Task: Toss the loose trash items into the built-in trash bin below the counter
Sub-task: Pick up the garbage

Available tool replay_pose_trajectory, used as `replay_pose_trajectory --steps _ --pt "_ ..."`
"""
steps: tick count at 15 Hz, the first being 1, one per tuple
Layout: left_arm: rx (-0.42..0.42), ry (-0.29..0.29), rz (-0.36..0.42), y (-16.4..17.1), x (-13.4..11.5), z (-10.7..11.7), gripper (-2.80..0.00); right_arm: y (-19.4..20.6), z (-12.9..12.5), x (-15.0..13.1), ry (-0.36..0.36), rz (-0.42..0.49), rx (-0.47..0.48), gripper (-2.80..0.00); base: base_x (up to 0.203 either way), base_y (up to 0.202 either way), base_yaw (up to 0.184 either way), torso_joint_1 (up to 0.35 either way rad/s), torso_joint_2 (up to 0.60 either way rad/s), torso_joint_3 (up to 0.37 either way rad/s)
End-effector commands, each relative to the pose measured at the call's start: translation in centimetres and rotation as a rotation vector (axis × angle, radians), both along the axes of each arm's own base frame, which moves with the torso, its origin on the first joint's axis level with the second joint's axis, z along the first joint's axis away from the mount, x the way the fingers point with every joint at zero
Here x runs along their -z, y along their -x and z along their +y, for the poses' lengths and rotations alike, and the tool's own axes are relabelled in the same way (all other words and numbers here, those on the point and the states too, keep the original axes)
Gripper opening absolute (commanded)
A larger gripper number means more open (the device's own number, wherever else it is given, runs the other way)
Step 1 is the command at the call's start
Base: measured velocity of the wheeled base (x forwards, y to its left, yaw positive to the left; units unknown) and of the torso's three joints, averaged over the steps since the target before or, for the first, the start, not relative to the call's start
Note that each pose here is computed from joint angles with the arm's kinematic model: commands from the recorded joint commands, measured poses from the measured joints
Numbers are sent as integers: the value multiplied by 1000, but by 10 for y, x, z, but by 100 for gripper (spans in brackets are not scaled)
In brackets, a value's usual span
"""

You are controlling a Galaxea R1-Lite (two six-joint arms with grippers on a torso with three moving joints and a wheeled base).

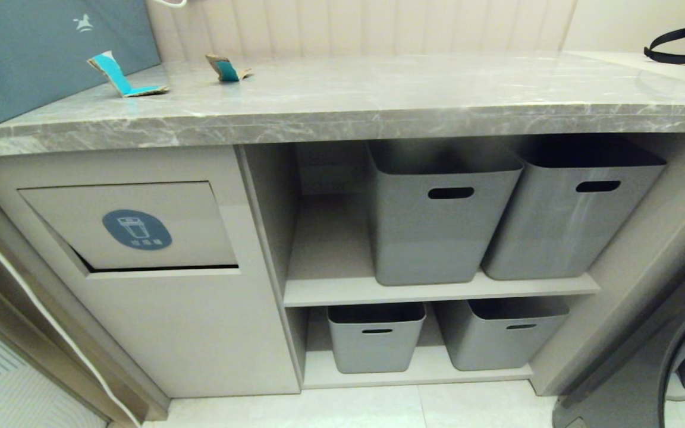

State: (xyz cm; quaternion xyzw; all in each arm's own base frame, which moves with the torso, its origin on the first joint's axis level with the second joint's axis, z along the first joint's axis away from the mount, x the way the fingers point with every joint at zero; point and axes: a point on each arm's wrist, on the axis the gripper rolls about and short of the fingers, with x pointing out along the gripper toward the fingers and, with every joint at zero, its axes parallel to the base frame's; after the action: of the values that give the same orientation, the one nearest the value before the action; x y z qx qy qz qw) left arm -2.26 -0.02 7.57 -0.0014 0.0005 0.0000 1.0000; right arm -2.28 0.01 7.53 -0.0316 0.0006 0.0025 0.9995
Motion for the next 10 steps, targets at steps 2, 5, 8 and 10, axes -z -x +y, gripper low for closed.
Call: replay_pose_trajectory --steps 2,5,8,10 --pt "0 2 2 0 1 0 -280 0 0 0 -3 2 -3 -280 0 0 0 0 0 0" --pt "-2 2 -1 0 0 0 -280 0 0 0 -6 2 0 -280 0 0 0 0 0 0" --pt "-1 2 1 0 1 0 -280 0 0 0 4 2 -4 -280 0 0 0 0 0 0" --pt "-2 2 -1 0 0 0 -280 0 0 0 -2 2 -3 -280 0 0 0 0 0 0"
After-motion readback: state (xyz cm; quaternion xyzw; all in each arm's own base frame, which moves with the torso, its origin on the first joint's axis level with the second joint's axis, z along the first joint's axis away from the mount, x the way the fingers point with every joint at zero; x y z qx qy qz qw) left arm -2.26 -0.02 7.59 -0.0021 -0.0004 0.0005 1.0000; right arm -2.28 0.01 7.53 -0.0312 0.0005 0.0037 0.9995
